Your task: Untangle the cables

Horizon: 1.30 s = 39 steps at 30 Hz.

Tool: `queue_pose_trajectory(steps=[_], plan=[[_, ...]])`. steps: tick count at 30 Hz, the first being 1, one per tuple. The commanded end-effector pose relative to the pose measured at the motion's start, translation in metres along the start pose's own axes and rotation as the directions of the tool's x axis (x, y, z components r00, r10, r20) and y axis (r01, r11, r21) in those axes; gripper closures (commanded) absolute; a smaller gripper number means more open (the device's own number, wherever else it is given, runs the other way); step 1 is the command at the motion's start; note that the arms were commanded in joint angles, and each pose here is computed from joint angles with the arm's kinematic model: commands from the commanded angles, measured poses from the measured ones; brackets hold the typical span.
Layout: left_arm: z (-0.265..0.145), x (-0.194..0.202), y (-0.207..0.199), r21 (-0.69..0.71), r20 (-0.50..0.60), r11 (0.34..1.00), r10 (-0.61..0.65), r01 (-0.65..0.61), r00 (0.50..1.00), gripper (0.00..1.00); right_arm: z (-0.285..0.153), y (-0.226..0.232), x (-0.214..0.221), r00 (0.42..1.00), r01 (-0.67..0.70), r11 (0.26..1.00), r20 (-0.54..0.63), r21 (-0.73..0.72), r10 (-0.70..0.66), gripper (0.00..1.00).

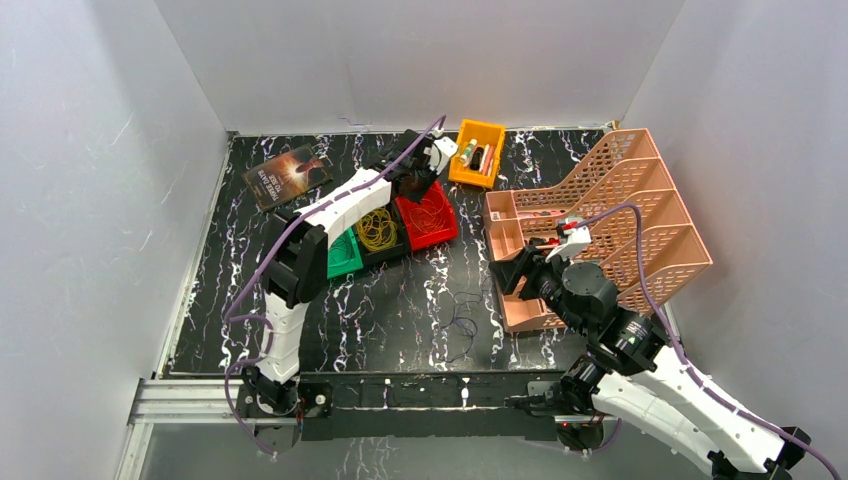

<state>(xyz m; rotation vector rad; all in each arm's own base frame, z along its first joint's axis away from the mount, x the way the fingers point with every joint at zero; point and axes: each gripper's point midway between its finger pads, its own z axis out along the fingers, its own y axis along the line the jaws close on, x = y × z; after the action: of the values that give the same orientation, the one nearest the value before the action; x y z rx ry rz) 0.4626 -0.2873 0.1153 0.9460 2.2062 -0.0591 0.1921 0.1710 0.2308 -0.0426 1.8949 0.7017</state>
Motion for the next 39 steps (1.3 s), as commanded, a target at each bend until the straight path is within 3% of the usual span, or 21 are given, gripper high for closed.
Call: queue_pose_trajectory(steps=[1, 10, 23, 27, 31, 39], plan=[[-0.006, 0.007, 0.012, -0.043, -0.039, 0.999, -0.013, 0.011, 0.999, 1.00, 0.002, 0.006, -0.010, 0.999, -0.018, 0.999, 0.048, -0.027, 0.019, 0.31], [0.001, 0.030, 0.019, -0.093, -0.128, 0.996, 0.001, -0.013, 0.992, 1.00, 0.004, 0.008, -0.008, 0.999, -0.020, 0.999, 0.041, -0.037, 0.021, 0.31], [0.026, 0.023, 0.010, -0.048, -0.139, 0.999, -0.015, 0.008, 0.990, 1.00, -0.001, 0.003, -0.010, 0.998, -0.022, 1.000, 0.053, -0.020, 0.023, 0.31], [0.019, 0.015, 0.013, -0.055, -0.119, 0.998, -0.021, 0.014, 0.993, 0.91, -0.001, 0.003, -0.009, 0.999, -0.022, 1.000, 0.050, -0.020, 0.023, 0.31], [0.009, 0.004, 0.016, -0.062, -0.089, 0.998, -0.025, 0.020, 0.996, 0.71, 0.001, 0.005, -0.008, 0.999, -0.021, 0.999, 0.046, -0.025, 0.023, 0.31], [-0.020, -0.022, 0.022, -0.062, -0.010, 0.997, -0.038, 0.037, 0.999, 0.52, 0.001, 0.005, -0.008, 0.999, -0.022, 0.999, 0.045, -0.028, 0.023, 0.31]])
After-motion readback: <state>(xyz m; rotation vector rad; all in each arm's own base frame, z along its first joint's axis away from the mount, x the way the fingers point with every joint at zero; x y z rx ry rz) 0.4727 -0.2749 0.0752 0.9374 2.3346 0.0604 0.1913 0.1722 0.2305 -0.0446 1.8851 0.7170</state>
